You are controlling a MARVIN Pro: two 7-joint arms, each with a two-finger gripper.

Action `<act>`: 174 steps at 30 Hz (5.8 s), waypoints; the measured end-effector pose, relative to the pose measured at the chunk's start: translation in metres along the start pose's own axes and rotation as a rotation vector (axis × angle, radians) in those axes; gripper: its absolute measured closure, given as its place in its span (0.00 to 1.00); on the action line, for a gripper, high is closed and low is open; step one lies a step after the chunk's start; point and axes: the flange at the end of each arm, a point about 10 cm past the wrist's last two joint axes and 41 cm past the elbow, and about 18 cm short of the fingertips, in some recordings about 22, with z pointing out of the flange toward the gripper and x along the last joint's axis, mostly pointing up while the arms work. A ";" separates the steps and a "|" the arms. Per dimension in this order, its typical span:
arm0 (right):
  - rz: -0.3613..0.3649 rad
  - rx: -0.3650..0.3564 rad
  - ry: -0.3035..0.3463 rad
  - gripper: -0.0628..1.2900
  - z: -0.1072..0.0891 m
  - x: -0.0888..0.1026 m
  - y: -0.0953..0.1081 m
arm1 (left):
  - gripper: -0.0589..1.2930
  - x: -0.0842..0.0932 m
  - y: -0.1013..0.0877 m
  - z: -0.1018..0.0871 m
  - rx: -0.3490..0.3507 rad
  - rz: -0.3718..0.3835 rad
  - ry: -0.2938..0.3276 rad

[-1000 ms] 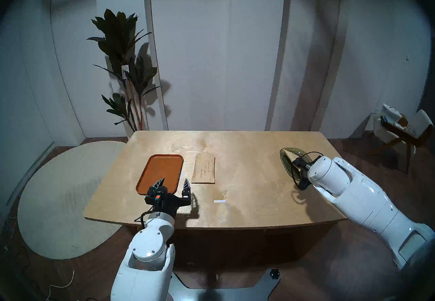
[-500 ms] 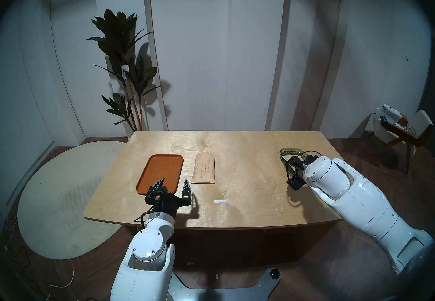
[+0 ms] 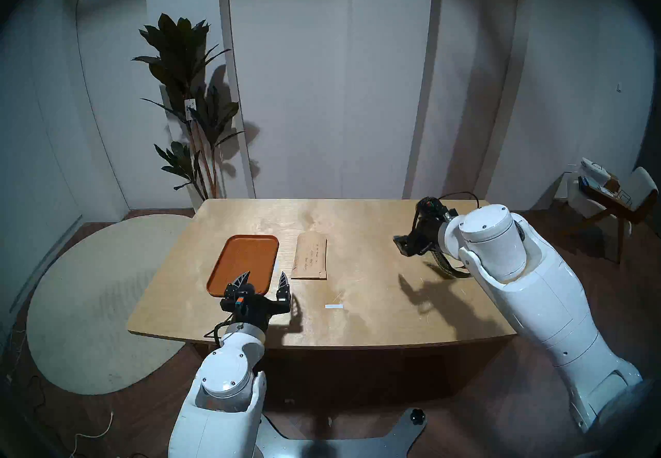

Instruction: Sort the mail into the trays, one tray per recipient

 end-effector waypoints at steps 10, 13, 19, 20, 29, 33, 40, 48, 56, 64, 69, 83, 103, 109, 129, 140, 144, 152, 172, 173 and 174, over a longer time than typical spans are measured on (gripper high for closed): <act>0.167 -0.236 0.049 0.05 -0.010 -0.002 0.048 | 0.04 0.000 0.000 0.000 0.000 0.000 0.001; 0.197 -0.326 0.033 0.05 -0.009 -0.013 0.071 | 0.04 0.000 0.000 0.000 0.000 0.000 0.001; 0.229 -0.441 0.018 0.05 -0.010 -0.031 0.108 | 0.04 0.000 0.000 0.000 0.000 0.000 0.001; 0.231 -0.455 0.018 0.05 -0.010 -0.034 0.114 | 0.04 0.000 0.000 0.000 0.000 0.000 0.001; 0.206 -0.528 0.045 0.05 -0.011 -0.039 0.147 | 0.04 0.000 0.000 0.000 0.000 0.000 0.001; 0.194 -0.563 0.052 0.05 -0.016 -0.041 0.163 | 0.04 0.000 0.000 0.000 0.000 0.000 0.001; 0.208 -0.641 0.045 0.05 -0.026 -0.051 0.198 | 0.04 0.000 0.000 0.000 0.000 0.000 0.001; 0.220 -0.674 0.054 0.05 -0.032 -0.056 0.220 | 0.04 0.001 0.000 0.000 0.000 0.000 0.001; 0.233 -0.694 0.049 0.05 -0.033 -0.058 0.233 | 0.04 0.001 0.000 0.000 0.000 0.000 0.001; 0.237 -0.739 0.053 0.05 -0.040 -0.055 0.246 | 0.04 0.001 0.000 0.000 0.000 0.000 0.001; 0.233 -0.752 0.059 0.05 -0.042 -0.053 0.248 | 0.04 0.001 0.000 0.000 0.000 0.000 0.001; 0.221 -0.774 0.075 0.05 -0.045 -0.045 0.251 | 0.04 0.001 0.000 0.000 0.000 0.000 0.002; 0.218 -0.780 0.078 0.05 -0.046 -0.043 0.252 | 0.04 0.001 0.000 0.000 0.000 0.000 0.002; 0.218 -0.781 0.078 0.05 -0.046 -0.043 0.252 | 0.04 0.001 0.000 0.000 0.000 0.000 0.002; 0.217 -0.782 0.079 0.05 -0.046 -0.042 0.252 | 0.04 0.018 -0.006 0.011 -0.022 0.181 0.050; 0.217 -0.783 0.078 0.05 -0.046 -0.043 0.252 | 0.04 0.049 0.005 0.030 -0.057 0.537 0.155; 0.216 -0.783 0.078 0.05 -0.046 -0.043 0.252 | 0.04 0.052 0.020 0.029 -0.083 0.683 0.178; 0.216 -0.783 0.078 0.05 -0.046 -0.043 0.252 | 0.04 0.039 0.052 0.014 -0.109 0.952 0.167; 0.216 -0.783 0.079 0.05 -0.046 -0.042 0.252 | 0.04 0.035 0.063 -0.005 -0.168 1.519 0.111; 0.216 -0.783 0.079 0.05 -0.046 -0.042 0.252 | 0.04 0.037 0.063 -0.003 -0.175 1.531 0.114; 0.216 -0.784 0.079 0.05 -0.046 -0.042 0.252 | 0.04 0.041 0.063 -0.001 -0.185 1.544 0.119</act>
